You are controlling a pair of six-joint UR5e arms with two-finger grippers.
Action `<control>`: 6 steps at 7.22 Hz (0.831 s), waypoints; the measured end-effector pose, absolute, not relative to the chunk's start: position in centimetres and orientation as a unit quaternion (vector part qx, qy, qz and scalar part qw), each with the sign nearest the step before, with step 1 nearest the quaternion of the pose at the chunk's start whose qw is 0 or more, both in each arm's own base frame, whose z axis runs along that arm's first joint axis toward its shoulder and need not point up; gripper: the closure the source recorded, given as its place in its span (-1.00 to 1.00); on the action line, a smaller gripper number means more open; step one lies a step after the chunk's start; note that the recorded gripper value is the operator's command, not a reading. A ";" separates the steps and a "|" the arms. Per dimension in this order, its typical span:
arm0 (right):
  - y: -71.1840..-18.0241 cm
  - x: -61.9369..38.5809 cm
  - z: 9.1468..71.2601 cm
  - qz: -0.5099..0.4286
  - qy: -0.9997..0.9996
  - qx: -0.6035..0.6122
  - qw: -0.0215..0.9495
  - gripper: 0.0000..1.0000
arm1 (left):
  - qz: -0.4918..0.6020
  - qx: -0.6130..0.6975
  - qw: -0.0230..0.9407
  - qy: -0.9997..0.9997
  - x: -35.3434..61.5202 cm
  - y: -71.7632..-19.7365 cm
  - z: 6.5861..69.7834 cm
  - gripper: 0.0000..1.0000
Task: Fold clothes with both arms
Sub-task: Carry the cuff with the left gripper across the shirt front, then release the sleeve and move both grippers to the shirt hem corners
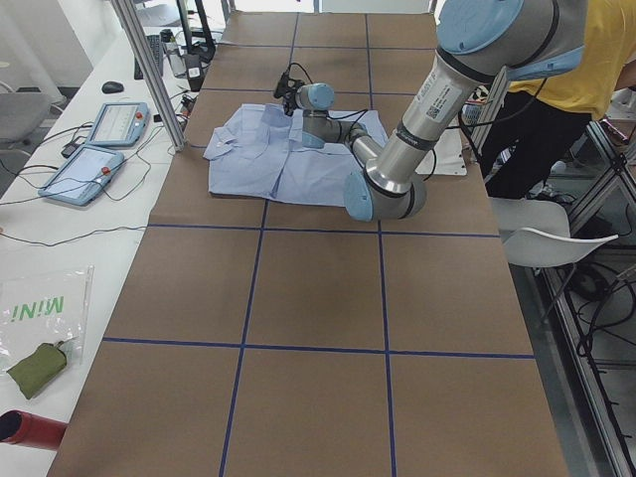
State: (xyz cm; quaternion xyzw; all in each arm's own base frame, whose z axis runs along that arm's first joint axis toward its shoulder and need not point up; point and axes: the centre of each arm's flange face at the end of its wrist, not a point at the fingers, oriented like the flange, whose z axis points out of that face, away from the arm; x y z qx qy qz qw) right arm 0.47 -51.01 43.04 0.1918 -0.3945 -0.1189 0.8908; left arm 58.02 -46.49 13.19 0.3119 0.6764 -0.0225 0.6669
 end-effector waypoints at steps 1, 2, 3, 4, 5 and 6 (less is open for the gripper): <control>-50.9 0.4 42.6 -0.113 -0.397 0.192 0.891 -1.00 | 0.002 0.316 0.688 0.653 57.6 -46.0 12.7 -1.00; -50.7 0.2 41.8 -0.098 -0.401 0.192 0.890 -1.00 | 0.026 0.316 0.705 0.634 55.6 -45.3 13.2 -1.00; -50.3 -0.7 40.7 -0.080 -0.411 0.192 0.887 -1.00 | 0.046 0.311 0.718 0.621 52.5 -44.7 14.5 -1.00; -49.9 -2.8 39.8 -0.057 -0.426 0.195 0.881 -1.00 | 0.057 0.301 0.732 0.609 49.0 -44.1 16.0 -1.00; -49.1 -6.1 39.2 -0.031 -0.443 0.199 0.874 -1.00 | 0.057 0.293 0.746 0.595 45.5 -43.4 17.2 -1.00; -47.8 -10.1 39.0 -0.003 -0.457 0.201 0.866 -1.00 | 0.055 0.288 0.758 0.582 42.1 -42.1 18.4 -1.00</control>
